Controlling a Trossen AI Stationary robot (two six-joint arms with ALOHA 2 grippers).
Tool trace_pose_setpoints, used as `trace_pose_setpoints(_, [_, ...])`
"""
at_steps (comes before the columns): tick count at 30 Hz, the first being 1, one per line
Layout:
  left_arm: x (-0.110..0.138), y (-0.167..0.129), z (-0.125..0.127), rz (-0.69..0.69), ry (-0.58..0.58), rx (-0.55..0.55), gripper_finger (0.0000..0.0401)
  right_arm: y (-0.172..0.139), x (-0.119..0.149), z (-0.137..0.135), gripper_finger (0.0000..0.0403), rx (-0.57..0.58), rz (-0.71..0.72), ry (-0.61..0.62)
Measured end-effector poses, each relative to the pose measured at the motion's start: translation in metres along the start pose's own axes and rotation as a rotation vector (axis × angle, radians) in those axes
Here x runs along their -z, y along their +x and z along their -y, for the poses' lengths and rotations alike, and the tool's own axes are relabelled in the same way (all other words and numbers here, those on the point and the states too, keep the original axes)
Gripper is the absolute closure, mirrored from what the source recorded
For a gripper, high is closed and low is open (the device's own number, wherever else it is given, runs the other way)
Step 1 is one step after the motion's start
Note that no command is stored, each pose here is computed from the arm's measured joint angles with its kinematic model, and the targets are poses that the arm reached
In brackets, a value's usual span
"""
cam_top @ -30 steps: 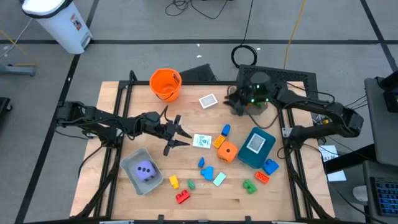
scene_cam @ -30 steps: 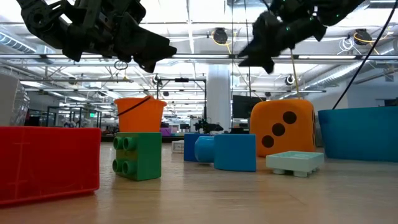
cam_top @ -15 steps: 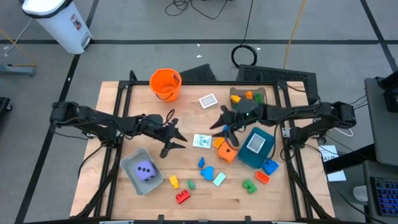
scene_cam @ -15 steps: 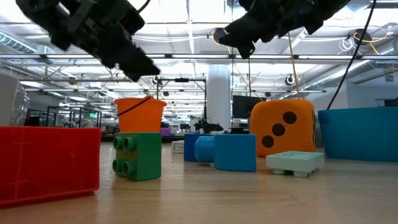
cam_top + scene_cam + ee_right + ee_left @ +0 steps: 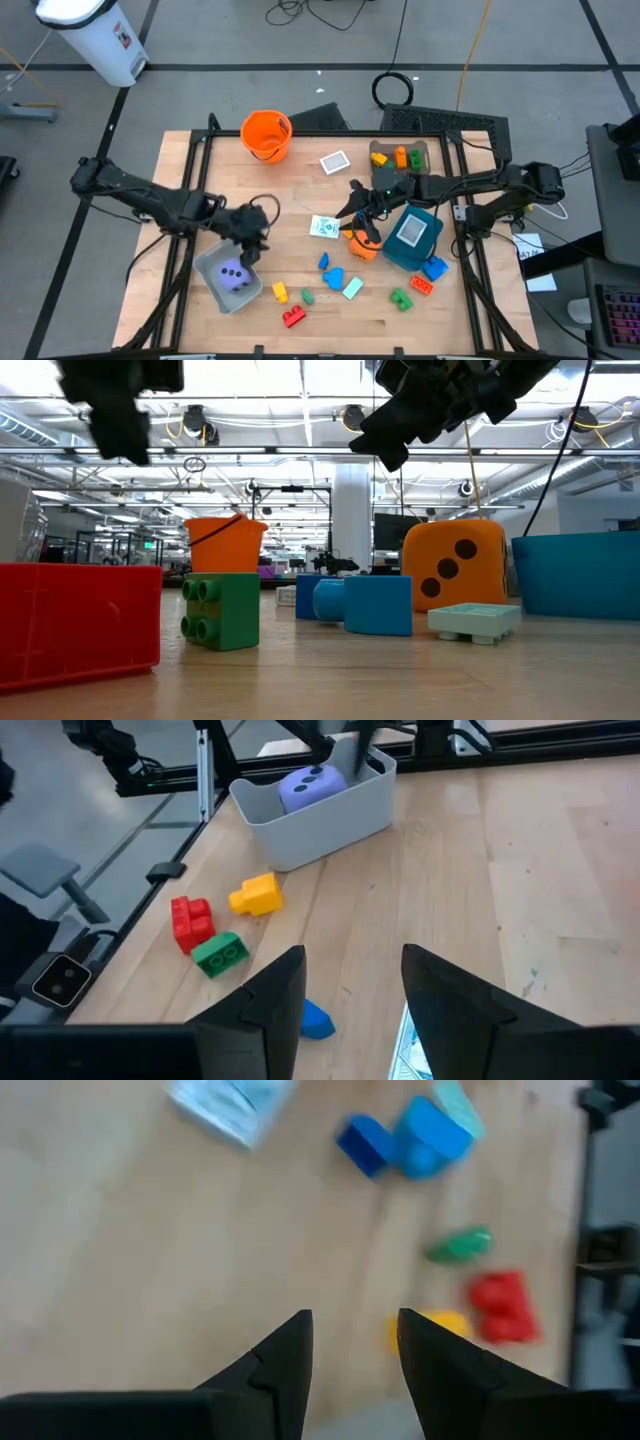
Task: Pick & Place Toys
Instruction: Adjust the purple dice in the gray bin
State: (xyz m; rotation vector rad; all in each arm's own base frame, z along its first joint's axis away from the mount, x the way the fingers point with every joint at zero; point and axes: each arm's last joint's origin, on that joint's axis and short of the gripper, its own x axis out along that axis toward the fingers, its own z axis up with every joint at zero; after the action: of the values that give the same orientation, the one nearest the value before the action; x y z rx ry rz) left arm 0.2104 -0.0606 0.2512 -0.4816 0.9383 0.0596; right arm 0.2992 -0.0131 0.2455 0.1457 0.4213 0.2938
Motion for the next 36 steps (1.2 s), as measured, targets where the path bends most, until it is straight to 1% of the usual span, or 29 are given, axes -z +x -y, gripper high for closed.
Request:
trace_pose_setpoints(5, [0.021,-0.001,0.029,-0.085,-0.145,0.118,0.0249,0.002,0.0,-0.006,0.0244,-0.021,-0.005,0.025])
trace_pose_setpoints(7, [0.029,0.0,0.04,-0.112,-0.196,0.148,0.0249,0.004,0.001,-0.011,0.0246,-0.036,-0.007,0.036])
trace_pose_setpoints(10, [0.042,0.001,0.055,-0.143,-0.244,0.185,0.0249,0.007,0.008,-0.019,0.0247,-0.065,0.014,0.042])
trace_pose_setpoints(16, [0.062,0.009,0.075,-0.18,-0.311,0.192,0.0249,0.012,0.029,-0.037,0.0248,-0.052,0.154,0.064])
trace_pose_setpoints(21, [0.072,0.018,0.078,-0.22,-0.348,0.139,0.0249,0.01,0.049,-0.047,0.0248,-0.012,0.214,0.052])
trace_pose_setpoints(26, [0.072,0.021,0.078,-0.225,-0.358,0.126,0.0249,0.009,0.062,-0.053,0.0248,0.015,0.235,0.076])
trace_pose_setpoints(29, [0.069,0.022,0.075,-0.242,-0.355,0.126,0.0249,0.009,0.066,-0.055,0.0248,0.04,0.228,0.076])
trace_pose_setpoints(31, [0.069,0.022,0.073,-0.253,-0.366,0.11,0.0249,0.009,0.067,-0.056,0.0248,0.037,0.225,0.075])
trace_pose_setpoints(36, [0.072,0.021,0.062,-0.34,-0.381,0.016,0.0249,0.01,0.068,-0.06,0.0248,0.023,0.219,0.069])
